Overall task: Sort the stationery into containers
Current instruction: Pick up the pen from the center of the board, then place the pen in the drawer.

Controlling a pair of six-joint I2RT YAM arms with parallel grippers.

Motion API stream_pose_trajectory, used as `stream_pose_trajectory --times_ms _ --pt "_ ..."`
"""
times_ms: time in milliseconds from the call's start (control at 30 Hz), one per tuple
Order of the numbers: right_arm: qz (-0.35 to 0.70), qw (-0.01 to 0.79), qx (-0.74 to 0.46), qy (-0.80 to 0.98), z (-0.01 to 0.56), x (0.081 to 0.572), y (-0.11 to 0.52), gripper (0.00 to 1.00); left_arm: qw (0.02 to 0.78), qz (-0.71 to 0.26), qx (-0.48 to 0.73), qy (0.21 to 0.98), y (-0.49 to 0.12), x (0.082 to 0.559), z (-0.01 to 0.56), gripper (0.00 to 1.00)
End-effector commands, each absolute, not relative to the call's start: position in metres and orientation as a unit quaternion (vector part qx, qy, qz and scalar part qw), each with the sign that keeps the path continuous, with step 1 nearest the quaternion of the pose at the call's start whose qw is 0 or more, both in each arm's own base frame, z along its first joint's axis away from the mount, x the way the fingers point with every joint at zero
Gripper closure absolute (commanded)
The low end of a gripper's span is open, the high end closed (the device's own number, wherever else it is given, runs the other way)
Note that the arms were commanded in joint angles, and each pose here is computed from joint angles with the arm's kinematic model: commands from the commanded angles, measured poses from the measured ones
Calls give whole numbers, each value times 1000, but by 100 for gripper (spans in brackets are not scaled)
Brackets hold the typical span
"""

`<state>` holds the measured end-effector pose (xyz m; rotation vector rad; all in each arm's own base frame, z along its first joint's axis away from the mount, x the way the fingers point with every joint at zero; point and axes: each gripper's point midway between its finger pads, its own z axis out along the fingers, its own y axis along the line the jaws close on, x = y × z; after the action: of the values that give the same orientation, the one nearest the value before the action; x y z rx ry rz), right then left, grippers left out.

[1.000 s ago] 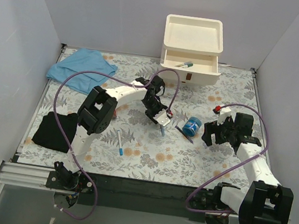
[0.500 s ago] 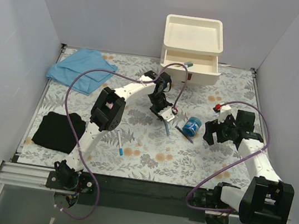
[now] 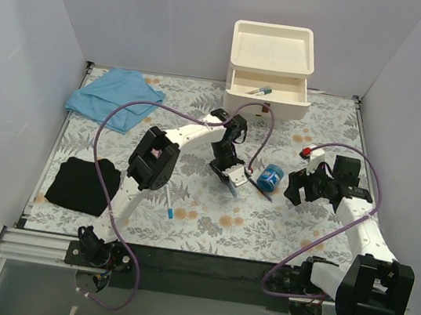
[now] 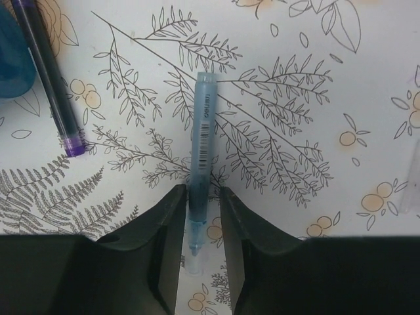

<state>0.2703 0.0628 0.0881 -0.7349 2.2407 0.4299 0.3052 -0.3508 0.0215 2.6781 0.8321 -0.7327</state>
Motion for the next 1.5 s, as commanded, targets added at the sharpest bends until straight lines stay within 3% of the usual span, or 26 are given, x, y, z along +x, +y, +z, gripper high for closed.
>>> stream_pose_trajectory --times_ms 0,100,200,233,467,600,700,833,1133,1467 --pt "177 385 -284 860 102 270 67 13 15 -245 902 354 -323 282 -11 73" --pt "167 394 -281 859 111 276 65 15 -7 -230 888 398 -327 279 -15 76" --pt "149 408 -272 859 125 285 60 15 -2 -242 876 418 -327 271 -6 89" --pt "144 411 -271 858 128 287 58 16 7 -250 869 427 -330 269 -3 100" --pt "113 434 -262 855 154 305 49 16 108 -252 824 496 -354 276 51 100" --pt "103 435 -260 856 157 312 45 16 221 -228 800 509 -366 298 132 100" --pt "103 430 -253 861 155 315 44 16 276 -206 791 506 -369 308 172 100" --pt "100 431 -246 862 152 319 42 17 404 -154 760 486 -379 333 244 100" --pt "92 428 -247 864 148 317 39 17 619 -11 657 431 -391 403 337 100" --pt "99 428 -250 863 143 311 43 17 680 90 606 403 -421 483 359 100"
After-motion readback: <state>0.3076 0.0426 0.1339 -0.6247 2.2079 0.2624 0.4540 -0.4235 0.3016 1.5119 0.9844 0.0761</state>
